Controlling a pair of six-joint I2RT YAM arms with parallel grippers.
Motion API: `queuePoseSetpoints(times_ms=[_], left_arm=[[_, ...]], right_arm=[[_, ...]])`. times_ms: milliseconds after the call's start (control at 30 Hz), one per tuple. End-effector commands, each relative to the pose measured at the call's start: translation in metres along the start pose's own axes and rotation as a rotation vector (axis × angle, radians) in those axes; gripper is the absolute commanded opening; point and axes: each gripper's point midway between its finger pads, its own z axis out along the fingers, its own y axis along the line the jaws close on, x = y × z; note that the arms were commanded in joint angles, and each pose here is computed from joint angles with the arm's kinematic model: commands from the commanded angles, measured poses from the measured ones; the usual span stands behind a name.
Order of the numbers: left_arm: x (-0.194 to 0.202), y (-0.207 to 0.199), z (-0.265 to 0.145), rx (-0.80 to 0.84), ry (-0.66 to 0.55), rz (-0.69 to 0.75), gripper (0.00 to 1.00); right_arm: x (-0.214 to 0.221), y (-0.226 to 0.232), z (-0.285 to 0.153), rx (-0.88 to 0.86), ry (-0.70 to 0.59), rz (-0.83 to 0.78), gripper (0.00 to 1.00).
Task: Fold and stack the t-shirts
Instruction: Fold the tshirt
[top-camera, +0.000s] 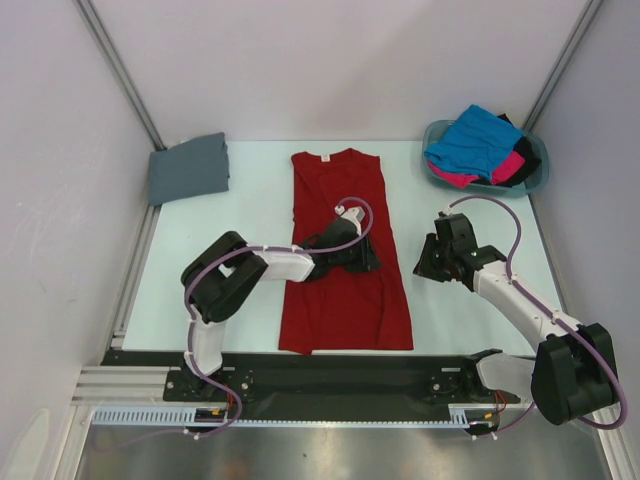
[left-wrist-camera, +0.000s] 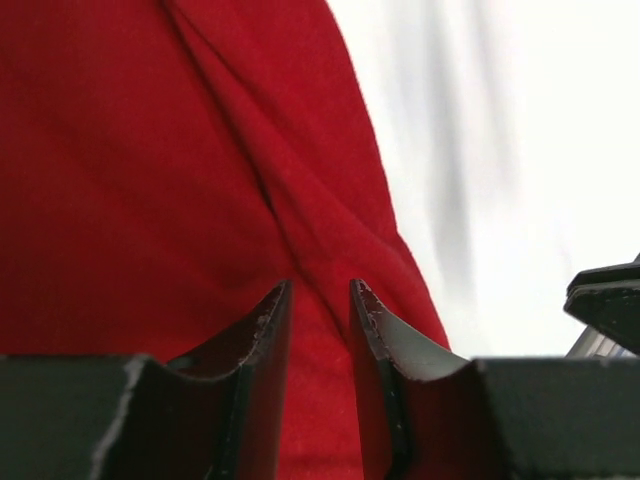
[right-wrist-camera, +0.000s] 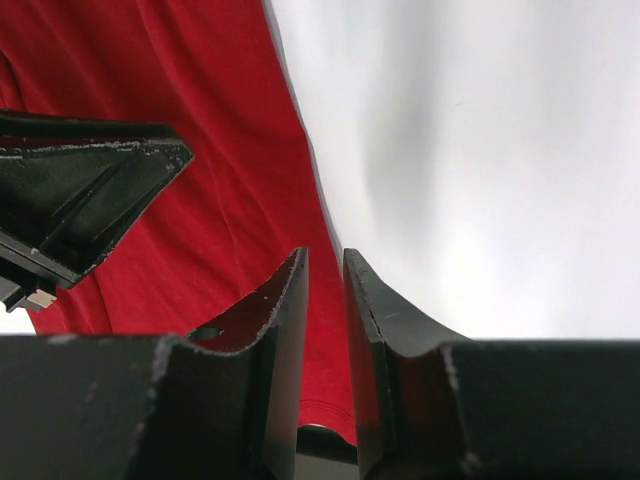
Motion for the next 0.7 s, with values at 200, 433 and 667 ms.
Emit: queuePoseSetpoints(times_ms=[200,433,667], left_arm=[[-0.012,-0.022,0.010,0.064,-0.016,-0.011,0.32],[-0.010,-0.019,0.012,0.056,-0.011,-0.012,0.31],[-0.007,-0.023,0.019,0.083,0.006,-0.021,0.14]], right_arm=[[-0.005,0.002,0.001,-0.011,-0.020,-0.004,0.26],[-0.003,0.001,0.002,-0.010,-0.014,-0.003,0.26],[-0.003,0.000,0.003,-0.008,-0.011,-0.005,0.26]])
